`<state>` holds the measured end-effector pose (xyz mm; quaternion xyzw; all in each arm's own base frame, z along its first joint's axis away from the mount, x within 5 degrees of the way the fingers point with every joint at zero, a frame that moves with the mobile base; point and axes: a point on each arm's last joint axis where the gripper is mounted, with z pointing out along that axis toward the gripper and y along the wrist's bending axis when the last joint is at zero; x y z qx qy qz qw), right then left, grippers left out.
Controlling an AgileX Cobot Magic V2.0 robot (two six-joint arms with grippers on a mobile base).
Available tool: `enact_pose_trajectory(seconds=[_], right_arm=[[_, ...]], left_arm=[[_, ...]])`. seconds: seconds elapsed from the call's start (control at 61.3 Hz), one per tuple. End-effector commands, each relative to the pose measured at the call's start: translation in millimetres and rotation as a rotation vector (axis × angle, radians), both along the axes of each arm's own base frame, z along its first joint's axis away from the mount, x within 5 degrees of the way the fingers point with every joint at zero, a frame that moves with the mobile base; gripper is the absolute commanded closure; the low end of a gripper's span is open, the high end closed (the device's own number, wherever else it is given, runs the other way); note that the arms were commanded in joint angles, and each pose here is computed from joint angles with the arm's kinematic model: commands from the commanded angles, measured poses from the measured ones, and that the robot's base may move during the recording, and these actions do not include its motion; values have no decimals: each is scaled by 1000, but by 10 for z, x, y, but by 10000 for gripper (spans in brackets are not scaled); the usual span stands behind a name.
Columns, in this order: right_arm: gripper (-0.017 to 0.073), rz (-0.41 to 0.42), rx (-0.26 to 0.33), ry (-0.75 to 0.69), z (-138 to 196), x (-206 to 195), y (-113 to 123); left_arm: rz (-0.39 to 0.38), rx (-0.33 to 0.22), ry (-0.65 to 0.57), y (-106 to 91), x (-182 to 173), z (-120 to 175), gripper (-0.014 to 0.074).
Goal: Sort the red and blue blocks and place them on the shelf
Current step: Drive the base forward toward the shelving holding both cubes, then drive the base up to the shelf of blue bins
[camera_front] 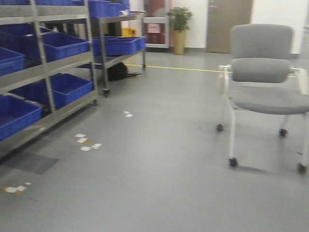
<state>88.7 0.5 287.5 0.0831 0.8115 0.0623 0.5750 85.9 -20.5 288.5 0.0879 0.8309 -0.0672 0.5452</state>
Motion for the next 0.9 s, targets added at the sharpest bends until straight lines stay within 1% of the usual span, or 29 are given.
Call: enact_pose_trajectory(seconds=[0.0,0.881], right_arm=[[502,-10,-8,-119,175,21,-10],[502,-10,-8,-119,175,21,-10]], left_arm=[[-11,-29,-91,-16,21,154,466],[-11,-29,-91,-16,21,154,466]])
